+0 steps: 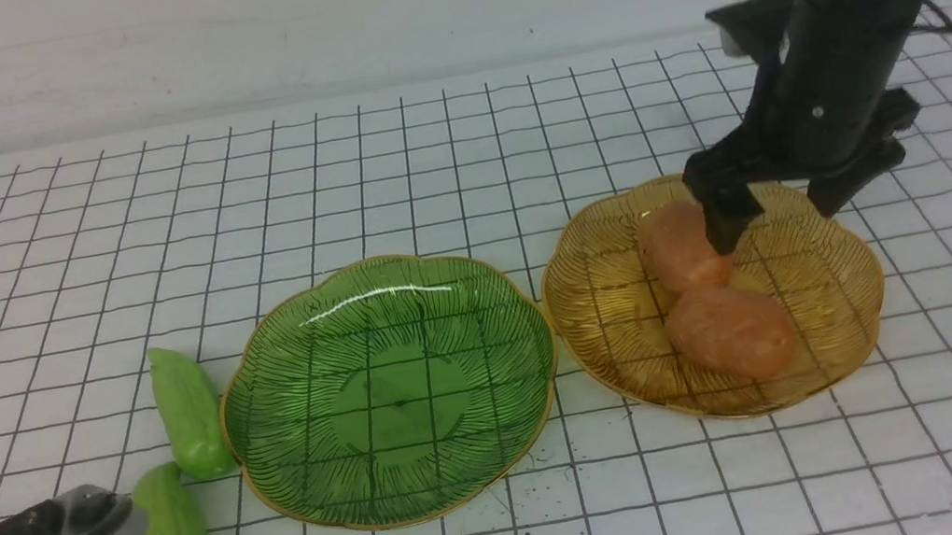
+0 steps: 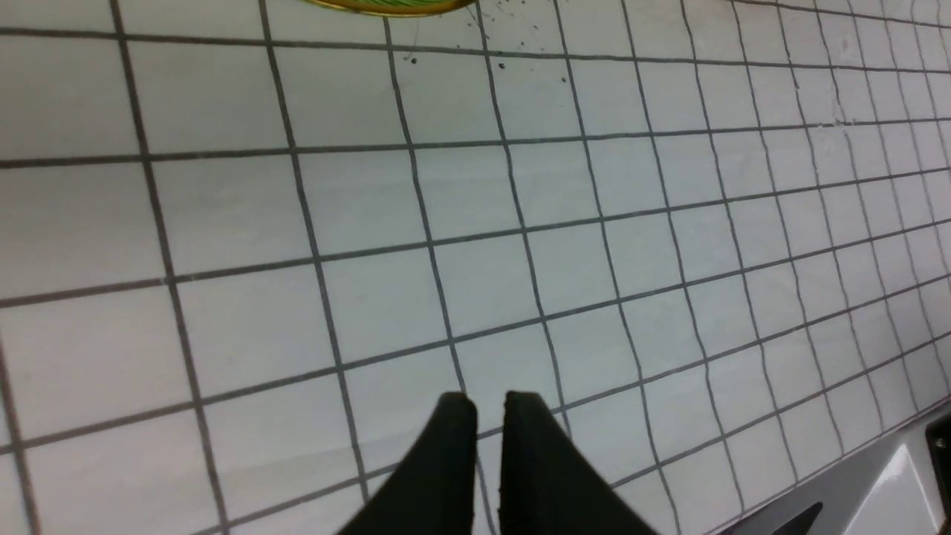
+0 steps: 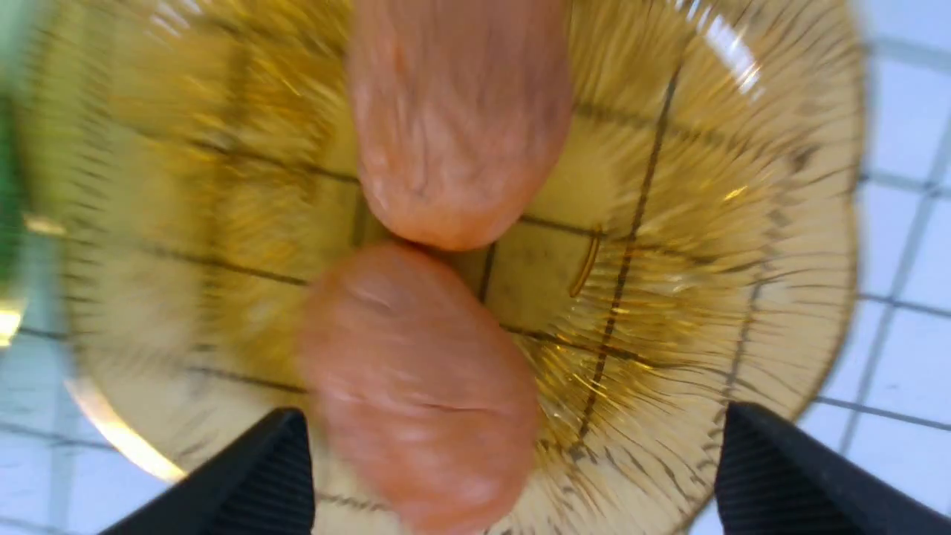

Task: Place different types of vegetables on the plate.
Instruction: 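Put the green cucumber next to the left plate into that plate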

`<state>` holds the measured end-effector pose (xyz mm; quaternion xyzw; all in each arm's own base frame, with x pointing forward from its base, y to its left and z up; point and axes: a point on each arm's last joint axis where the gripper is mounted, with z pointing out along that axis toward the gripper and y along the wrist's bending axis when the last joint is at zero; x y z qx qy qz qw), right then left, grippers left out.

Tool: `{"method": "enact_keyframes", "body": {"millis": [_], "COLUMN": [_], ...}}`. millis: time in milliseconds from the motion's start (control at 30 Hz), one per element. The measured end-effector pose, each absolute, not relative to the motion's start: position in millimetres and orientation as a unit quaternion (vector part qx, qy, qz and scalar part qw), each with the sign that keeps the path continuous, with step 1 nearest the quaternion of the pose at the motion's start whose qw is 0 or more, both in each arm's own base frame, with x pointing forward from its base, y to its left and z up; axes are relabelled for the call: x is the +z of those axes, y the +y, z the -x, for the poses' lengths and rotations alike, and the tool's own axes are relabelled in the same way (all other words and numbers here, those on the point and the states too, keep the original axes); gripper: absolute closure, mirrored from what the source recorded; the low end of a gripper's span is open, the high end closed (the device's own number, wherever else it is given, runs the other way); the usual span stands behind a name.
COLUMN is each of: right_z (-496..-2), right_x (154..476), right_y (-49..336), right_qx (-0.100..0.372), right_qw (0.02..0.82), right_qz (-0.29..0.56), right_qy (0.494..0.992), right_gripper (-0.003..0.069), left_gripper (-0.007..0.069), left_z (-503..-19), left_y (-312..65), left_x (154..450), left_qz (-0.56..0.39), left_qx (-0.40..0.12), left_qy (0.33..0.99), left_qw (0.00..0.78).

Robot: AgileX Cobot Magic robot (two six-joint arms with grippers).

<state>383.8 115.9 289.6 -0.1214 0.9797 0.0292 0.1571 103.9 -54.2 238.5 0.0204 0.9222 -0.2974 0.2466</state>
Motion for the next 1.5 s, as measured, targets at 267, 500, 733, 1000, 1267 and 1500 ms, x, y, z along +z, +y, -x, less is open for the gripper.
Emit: {"method": "enact_keyframes", "body": {"millis": [267,500,733,1000,1267,1500], "right_z": [-310,-200,-116,-56,-35,-35], "right_x": [404,439,409,372,358,358], "right_y": [101,68,39,13,7,7], "right_qx": [0.089,0.101,0.078,0.043,0.047,0.047], "right_qw": [0.296,0.361,0.379,0.415,0.434,0.434], "right_qz": [0.117,0.129,0.130,0.127,0.124,0.124], "right_qy": [0.944,0.918,0.913,0.900,0.891,0.891], "right_gripper": [0.0070,0.0307,0.0526,0.0650,0.0663,0.0664], "left_gripper": [0.0515,0.0408,0.0304,0.0209,0.0209,0.0209], "left_z": [-114,-140,-178,-217,-241,-246], "left_y": [-36,-19,-19,-19,-20,-20], "left_x": [272,278,247,218,189,173], "left_qz": [0.003,0.054,0.068,0.079,0.088,0.092], "left_qx": [-0.189,-0.093,-0.078,-0.071,-0.065,-0.062], "left_qy": [0.945,0.964,0.977,0.974,0.975,0.980], "left_qw": [0.268,0.245,0.187,0.201,0.191,0.165]}}
